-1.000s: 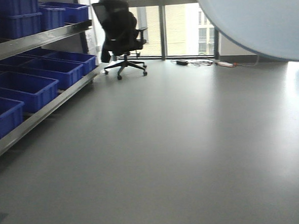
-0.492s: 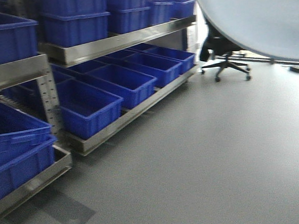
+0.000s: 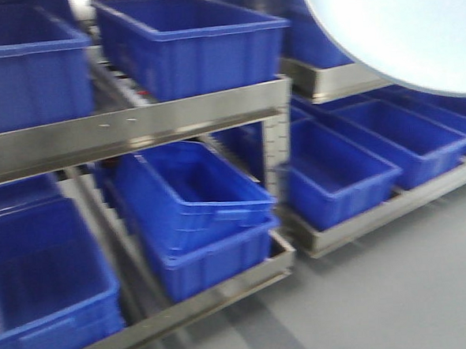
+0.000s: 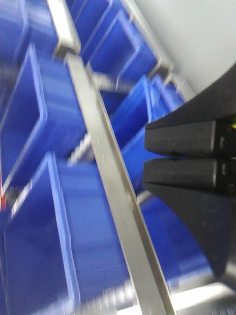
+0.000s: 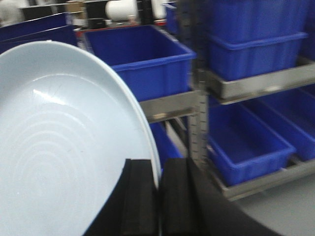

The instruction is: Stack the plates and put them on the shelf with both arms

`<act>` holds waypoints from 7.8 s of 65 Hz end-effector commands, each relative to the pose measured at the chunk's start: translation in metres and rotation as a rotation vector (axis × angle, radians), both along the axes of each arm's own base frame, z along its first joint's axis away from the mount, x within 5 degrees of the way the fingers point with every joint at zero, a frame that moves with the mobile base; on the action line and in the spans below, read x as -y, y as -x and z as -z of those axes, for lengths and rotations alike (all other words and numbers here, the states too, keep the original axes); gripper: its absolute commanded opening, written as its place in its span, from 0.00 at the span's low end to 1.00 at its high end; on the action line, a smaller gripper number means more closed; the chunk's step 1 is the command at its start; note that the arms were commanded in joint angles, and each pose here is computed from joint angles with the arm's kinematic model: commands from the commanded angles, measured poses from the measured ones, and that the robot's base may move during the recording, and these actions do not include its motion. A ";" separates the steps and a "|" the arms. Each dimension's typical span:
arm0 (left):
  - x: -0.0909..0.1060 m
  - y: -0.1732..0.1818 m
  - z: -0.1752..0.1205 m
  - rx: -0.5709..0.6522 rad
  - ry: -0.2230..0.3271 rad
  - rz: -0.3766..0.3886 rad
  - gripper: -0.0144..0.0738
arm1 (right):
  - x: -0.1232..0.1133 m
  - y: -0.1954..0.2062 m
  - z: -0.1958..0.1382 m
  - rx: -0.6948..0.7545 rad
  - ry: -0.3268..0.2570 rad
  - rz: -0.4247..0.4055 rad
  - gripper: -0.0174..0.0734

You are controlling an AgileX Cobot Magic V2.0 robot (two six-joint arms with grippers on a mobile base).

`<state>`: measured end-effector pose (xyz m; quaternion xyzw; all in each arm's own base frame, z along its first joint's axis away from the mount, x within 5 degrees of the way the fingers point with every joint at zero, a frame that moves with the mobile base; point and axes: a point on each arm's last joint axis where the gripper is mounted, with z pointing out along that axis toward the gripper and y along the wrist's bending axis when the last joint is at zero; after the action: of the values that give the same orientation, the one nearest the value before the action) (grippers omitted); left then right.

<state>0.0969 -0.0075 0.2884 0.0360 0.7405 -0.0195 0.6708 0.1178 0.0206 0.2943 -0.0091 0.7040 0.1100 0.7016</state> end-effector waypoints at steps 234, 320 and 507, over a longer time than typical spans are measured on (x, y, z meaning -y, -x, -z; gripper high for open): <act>-0.001 -0.001 -0.017 0.102 0.010 -0.009 0.26 | -0.018 -0.084 -0.041 -0.065 0.281 -0.027 0.25; -0.001 -0.001 -0.017 0.102 0.010 -0.009 0.26 | 0.017 0.061 0.048 0.111 0.130 0.122 0.25; -0.005 0.043 0.073 0.255 -0.032 -0.035 0.26 | 0.018 0.063 0.090 0.089 0.148 0.127 0.25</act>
<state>0.0562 -0.0029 0.2080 0.0441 0.6866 0.0096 0.7256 0.0567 0.0036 0.1952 -0.0224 0.7157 0.0196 0.6978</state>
